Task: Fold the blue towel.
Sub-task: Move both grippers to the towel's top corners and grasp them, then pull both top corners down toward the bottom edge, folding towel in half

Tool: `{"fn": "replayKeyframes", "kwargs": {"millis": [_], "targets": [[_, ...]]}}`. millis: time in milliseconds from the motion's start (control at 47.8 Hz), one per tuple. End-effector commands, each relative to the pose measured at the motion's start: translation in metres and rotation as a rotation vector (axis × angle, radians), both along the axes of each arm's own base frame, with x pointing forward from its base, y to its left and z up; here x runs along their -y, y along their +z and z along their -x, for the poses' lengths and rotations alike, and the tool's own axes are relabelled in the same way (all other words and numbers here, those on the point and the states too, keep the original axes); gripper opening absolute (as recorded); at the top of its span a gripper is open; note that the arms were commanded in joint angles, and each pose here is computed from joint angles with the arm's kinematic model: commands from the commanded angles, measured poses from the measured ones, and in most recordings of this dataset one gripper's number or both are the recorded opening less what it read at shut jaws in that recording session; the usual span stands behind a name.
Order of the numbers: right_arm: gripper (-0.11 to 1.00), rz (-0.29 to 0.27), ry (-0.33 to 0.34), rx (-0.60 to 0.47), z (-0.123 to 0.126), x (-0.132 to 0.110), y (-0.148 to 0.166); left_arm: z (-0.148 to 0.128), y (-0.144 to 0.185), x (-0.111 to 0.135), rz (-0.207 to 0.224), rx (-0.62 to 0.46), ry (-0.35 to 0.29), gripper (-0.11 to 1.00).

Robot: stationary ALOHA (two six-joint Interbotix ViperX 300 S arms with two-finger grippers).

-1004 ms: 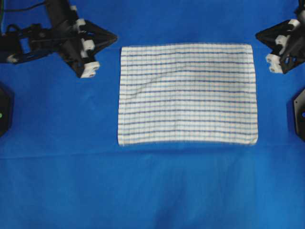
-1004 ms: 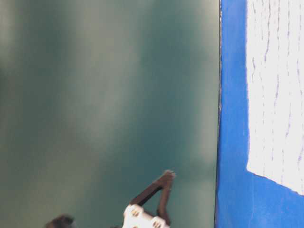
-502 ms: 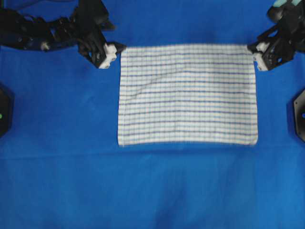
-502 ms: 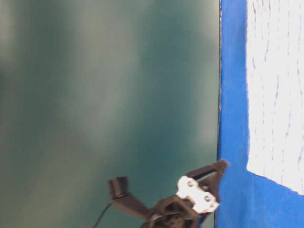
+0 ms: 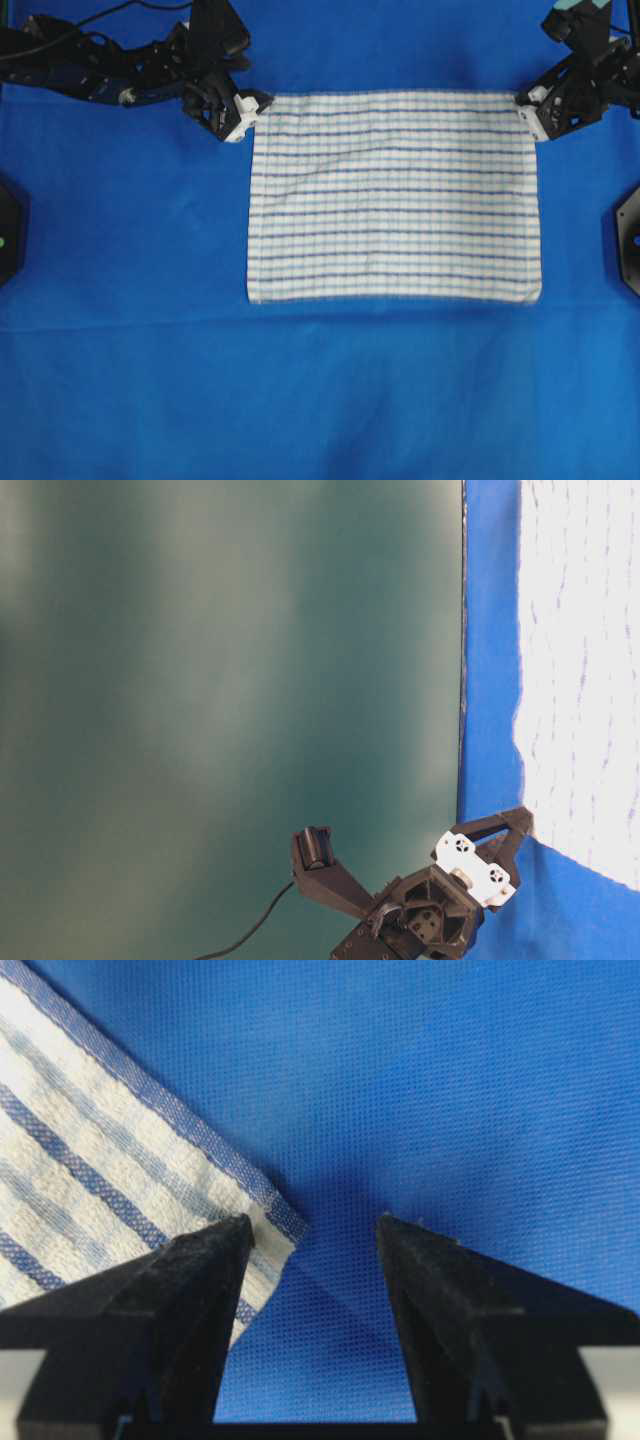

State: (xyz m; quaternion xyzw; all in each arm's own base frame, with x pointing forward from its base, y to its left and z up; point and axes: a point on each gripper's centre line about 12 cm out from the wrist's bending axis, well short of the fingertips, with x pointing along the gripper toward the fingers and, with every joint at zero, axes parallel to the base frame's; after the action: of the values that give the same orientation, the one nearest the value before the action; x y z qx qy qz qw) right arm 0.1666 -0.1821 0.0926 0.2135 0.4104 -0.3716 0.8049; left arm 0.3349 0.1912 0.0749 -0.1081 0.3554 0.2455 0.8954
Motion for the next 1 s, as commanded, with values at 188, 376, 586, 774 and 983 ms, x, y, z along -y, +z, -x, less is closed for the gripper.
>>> {"fn": "replayKeyframes", "kwargs": {"millis": [188, 376, 586, 774, 983], "targets": [[0.56, -0.002, 0.001, -0.004, -0.003, 0.004, -0.007, -0.002, -0.004, 0.008, 0.022, -0.012, -0.005, 0.56], [0.16, -0.005, 0.021, -0.006, -0.007, 0.0, -0.007, -0.001, -0.008, 0.014, 0.043, -0.048, -0.02, 0.29], [0.06, -0.005, 0.021, 0.001, -0.008, -0.001, -0.006, 0.001, -0.007, 0.01, 0.043, -0.053, -0.011, 0.12], [0.06, 0.015, 0.021, 0.02, -0.009, 0.0, 0.001, -0.002, 0.004, 0.009, 0.023, -0.033, -0.019, 0.06], [0.06, 0.073, 0.019, 0.077, -0.009, 0.0, 0.025, -0.003, 0.035, 0.008, -0.009, 0.025, -0.021, 0.06]]}}
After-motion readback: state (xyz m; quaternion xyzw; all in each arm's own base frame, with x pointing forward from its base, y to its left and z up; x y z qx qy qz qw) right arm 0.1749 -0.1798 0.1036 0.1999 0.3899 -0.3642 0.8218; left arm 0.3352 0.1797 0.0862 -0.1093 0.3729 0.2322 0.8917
